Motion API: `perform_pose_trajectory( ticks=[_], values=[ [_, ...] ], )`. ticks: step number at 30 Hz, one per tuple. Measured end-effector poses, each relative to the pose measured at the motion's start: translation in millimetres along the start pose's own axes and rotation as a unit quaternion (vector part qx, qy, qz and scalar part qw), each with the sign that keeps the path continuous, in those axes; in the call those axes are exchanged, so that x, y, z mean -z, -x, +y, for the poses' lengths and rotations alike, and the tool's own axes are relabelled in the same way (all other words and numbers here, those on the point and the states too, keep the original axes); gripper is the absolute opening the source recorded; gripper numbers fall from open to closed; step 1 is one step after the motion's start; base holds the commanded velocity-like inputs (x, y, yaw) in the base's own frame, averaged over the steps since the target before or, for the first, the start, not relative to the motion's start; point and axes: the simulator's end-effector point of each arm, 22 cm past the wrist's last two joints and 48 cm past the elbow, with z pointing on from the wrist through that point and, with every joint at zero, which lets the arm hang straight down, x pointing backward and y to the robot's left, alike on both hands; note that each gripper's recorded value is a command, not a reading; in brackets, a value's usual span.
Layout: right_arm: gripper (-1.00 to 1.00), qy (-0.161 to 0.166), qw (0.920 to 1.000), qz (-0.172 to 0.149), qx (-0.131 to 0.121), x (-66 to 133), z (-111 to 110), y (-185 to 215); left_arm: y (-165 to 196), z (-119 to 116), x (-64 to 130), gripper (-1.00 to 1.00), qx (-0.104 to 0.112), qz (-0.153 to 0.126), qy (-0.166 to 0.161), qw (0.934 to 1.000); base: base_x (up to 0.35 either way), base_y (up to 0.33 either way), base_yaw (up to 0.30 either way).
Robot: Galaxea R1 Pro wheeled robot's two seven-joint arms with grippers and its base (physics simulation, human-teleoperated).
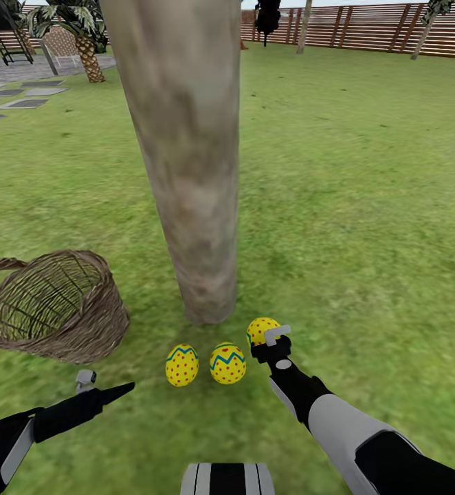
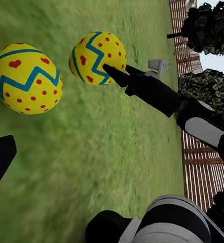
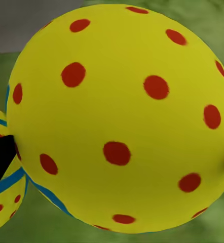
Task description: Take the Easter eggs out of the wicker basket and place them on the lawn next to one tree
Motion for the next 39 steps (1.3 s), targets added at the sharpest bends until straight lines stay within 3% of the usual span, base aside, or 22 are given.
perform_pose_trajectory(
  ticks=[39],
  values=[
    [-1.00,0.006,0.9990,0.043,-0.005,-19.2,8.6,-51.3,-19.0,27.7,-4.3,1.00,0.030,0.013,0.009,0.9994,0.001,0.000,0.000]
  ],
)
